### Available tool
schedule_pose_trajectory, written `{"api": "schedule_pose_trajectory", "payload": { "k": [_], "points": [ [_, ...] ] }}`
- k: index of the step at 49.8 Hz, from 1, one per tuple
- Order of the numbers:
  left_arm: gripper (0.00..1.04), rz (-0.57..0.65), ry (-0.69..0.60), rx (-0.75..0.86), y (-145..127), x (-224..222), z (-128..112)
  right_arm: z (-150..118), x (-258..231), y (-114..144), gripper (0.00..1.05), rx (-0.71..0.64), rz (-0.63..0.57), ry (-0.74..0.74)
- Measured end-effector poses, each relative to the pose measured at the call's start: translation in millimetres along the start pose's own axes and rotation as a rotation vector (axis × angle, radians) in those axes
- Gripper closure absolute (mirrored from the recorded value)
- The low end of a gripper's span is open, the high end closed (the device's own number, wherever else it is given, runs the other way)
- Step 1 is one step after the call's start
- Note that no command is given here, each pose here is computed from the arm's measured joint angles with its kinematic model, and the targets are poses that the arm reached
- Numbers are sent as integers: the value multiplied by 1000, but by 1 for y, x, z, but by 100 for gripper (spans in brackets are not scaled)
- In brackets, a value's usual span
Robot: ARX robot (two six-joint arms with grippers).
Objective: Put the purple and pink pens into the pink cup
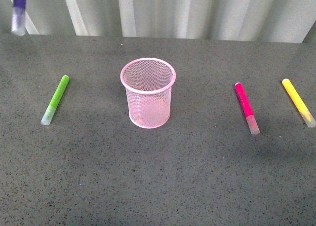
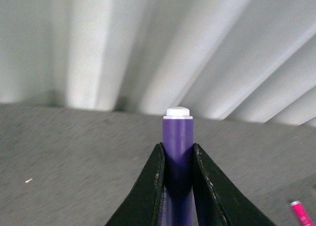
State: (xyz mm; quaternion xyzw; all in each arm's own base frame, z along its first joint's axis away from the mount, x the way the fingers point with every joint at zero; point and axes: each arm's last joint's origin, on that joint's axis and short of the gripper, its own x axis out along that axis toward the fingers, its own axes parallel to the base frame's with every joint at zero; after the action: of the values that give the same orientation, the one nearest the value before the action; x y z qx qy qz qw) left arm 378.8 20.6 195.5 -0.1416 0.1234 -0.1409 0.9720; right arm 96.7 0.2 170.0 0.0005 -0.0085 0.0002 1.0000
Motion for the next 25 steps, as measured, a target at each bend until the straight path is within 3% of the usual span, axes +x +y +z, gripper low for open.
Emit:
{"api": "schedule_pose_trajectory", "payload": {
  "k": [5,15,25],
  "points": [
    [92,-53,-93,-34,-36,-3,-10,0,0,0,7,0,0,0],
    [92,-101,-155,-90,-106,6,-59,0,0,0,7,0,0,0],
    [92,-82,-143,-110,-123,21,-82,0,0,0,7,0,0,0]
  ]
}}
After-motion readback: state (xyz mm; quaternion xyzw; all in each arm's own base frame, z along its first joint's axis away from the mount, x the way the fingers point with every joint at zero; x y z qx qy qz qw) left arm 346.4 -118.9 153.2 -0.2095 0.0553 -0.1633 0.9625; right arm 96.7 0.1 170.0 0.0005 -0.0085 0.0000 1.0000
